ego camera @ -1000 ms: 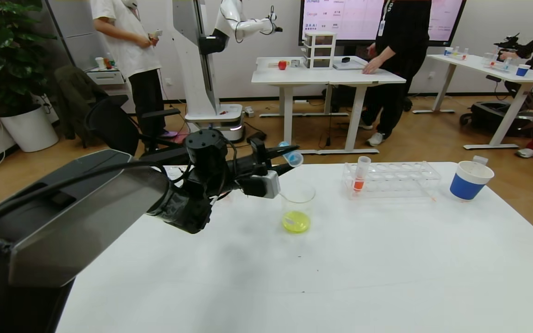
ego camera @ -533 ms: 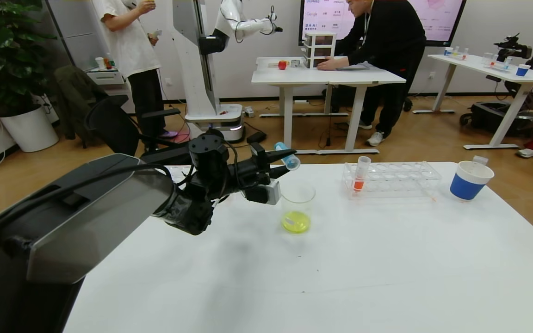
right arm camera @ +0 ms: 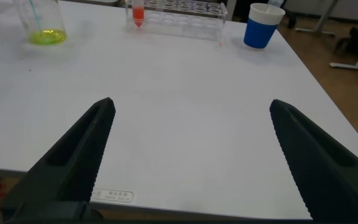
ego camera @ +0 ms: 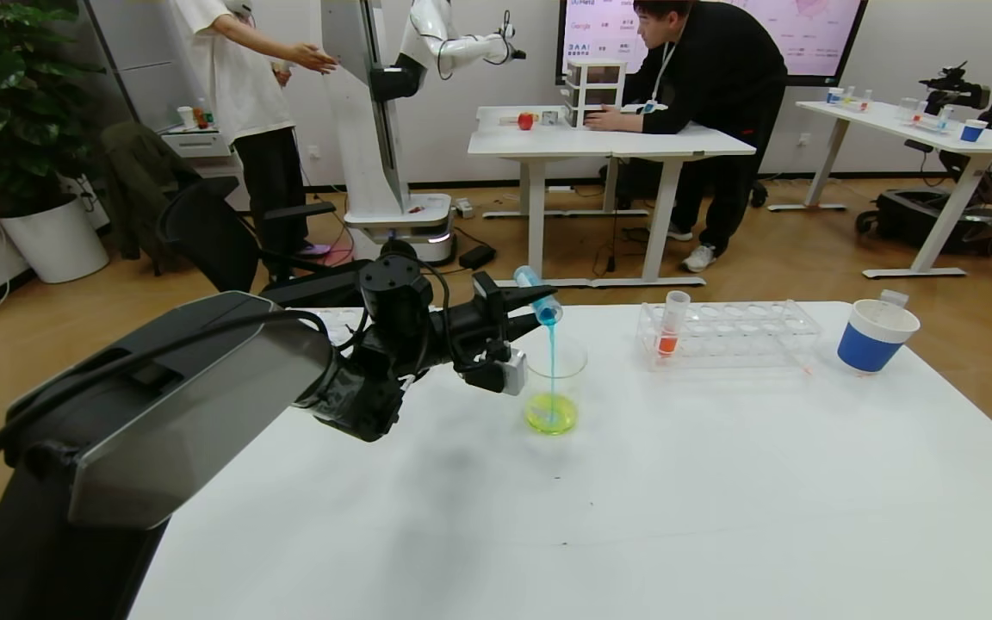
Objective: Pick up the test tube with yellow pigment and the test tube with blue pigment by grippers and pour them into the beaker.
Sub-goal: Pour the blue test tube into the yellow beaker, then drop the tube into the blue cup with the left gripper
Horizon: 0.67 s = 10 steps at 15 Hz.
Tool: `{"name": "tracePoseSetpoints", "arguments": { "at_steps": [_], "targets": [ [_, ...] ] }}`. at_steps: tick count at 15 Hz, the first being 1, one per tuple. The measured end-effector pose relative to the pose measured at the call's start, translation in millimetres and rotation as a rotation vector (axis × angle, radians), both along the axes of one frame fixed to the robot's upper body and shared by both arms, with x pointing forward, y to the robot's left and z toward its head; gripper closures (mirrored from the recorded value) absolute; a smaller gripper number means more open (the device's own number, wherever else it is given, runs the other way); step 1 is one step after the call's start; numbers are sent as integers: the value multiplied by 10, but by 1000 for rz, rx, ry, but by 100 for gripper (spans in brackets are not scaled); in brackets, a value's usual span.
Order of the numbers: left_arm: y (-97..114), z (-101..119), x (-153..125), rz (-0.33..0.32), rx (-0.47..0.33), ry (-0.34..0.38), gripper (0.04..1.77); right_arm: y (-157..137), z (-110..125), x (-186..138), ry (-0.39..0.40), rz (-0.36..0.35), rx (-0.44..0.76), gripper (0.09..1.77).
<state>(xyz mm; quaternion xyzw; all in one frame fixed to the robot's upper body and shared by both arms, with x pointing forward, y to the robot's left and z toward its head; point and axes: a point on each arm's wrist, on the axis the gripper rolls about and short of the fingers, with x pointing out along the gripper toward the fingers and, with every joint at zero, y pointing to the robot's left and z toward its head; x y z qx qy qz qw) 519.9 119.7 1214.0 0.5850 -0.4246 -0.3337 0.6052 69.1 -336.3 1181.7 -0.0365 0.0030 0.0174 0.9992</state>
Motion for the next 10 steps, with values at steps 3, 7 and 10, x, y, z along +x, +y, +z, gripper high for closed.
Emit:
{"name": "tracePoseSetpoints", "arguments": {
  "at_steps": [3,7,10],
  "targets": [
    [-4,-28,-12,4,26,-42,130,0,0,0,0,0,0,12],
    [-15,-37,-22,11,62,-115,130,0,0,0,0,0,0,12],
    [-14,-57,-25,18,103,-191,130,0,0,0,0,0,0,12]
  ]
}}
